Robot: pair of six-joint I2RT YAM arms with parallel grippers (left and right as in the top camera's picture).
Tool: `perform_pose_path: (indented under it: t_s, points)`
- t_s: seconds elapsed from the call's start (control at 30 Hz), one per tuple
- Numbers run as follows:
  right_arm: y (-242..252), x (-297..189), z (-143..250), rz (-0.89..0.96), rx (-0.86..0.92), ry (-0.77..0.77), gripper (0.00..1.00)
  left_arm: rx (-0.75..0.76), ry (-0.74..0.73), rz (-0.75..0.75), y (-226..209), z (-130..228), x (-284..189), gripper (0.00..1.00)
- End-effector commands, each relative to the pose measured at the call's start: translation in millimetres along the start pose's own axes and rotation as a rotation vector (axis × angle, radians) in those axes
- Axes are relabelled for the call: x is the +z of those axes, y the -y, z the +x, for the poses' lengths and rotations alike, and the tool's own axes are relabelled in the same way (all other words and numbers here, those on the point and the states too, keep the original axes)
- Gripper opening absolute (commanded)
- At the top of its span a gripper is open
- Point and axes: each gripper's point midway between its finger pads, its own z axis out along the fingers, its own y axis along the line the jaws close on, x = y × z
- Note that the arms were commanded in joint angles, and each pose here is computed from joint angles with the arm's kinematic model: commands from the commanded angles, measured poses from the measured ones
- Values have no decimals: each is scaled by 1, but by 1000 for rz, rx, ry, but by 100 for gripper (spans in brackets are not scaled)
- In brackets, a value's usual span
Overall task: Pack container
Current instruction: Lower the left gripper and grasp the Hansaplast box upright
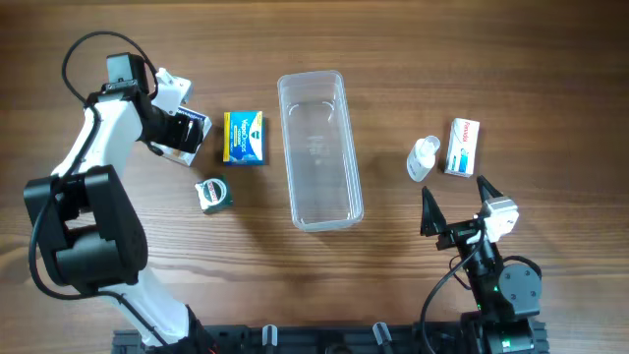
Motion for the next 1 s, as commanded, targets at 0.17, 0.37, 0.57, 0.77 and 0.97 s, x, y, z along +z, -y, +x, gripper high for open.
perform_pose_path:
  t_s: [0.17, 0.37, 0.57, 0.77, 0.97]
  points:
    - [-2, 0, 0, -12, -18, 1, 100, -18, -20, 1, -5, 3, 14, 100]
    - [-2, 0, 0, -12, -18, 1, 100, -18, -18, 1, -5, 3, 14, 100]
    - [-2, 0, 0, -12, -18, 1, 100, -20, -26, 6, -4, 4, 14, 99]
    - [-2, 0, 0, -12, -18, 1, 100, -109, -39, 19, -1, 8, 15, 96]
    - [-2, 0, 0, -12, -18, 1, 100, -184, -28, 66, 9, 5, 15, 94]
